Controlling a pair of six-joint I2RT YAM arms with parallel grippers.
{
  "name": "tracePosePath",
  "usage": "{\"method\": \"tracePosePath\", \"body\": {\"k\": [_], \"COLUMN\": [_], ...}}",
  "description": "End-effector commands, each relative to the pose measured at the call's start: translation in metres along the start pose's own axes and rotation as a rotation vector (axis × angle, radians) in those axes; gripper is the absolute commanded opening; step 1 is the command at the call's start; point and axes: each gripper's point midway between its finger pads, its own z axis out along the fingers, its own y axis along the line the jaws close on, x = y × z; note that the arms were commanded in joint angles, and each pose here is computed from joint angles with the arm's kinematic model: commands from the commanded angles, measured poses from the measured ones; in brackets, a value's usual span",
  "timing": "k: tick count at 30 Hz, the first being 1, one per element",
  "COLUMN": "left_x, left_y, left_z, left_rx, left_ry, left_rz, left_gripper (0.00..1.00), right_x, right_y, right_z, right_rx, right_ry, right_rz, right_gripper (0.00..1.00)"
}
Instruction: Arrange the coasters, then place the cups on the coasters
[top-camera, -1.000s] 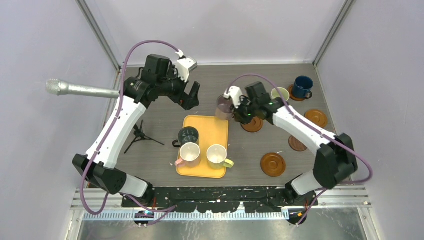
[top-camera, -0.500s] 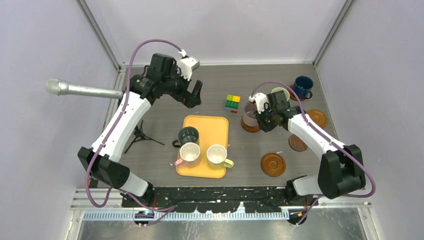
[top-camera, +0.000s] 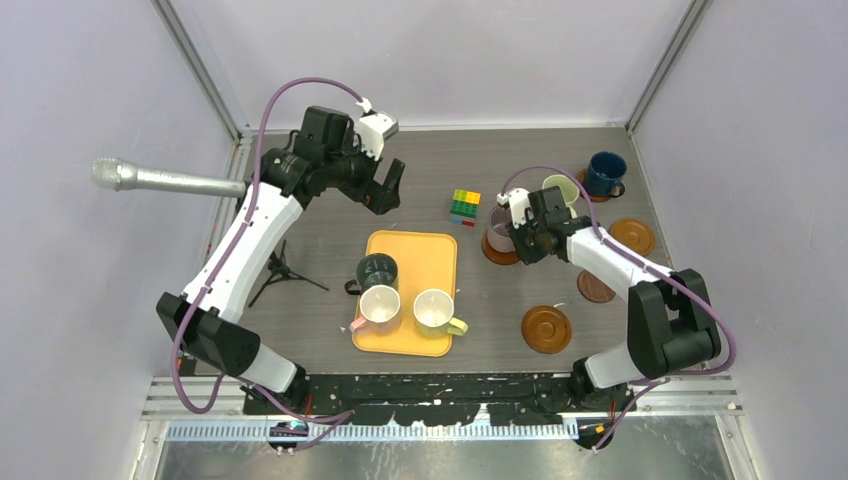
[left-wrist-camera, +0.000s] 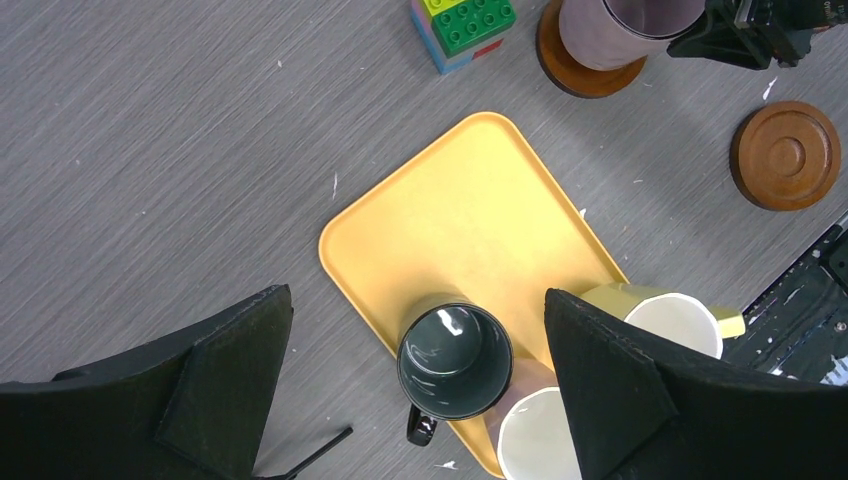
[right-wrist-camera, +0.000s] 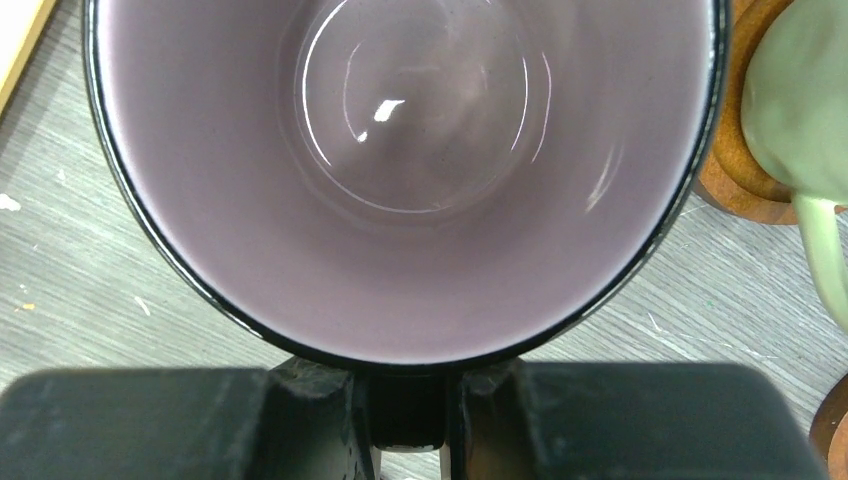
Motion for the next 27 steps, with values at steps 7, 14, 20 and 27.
{"method": "tracePosePath", "body": {"k": [7, 14, 20, 27], "left_x": [-0.012, -0.010, -0.007, -0.004], "left_y": [0.005, 0.007, 0.007, 0.008], "left_z": [-0.007, -0.004, -0.002, -0.003], "left_rx": [-0.030, -0.033, -0.035, -0.037], "left_ry": [-0.042, -0.035, -0.024, -0.016], "left_rz": [0.015, 0.017, 0.018, 0.024], "left_gripper": [1.00, 1.00, 1.00, 1.00], "right_x": [-0.026, -0.016, -0.009, -0.001], "right_y": [-0.012, -0.012, -0.010, 0.000], "right_z": [0.008, 0.012, 0.013, -0.005], "right_rx": [0.050, 0.063, 0.057, 0.015], "right_ry": [-0.104, -0.089, -0.069, -0.045], "right_rz": [0.014, 0.014, 0.019, 0.023], "right_gripper": [0.01, 0.04, 0.37, 0.58]}}
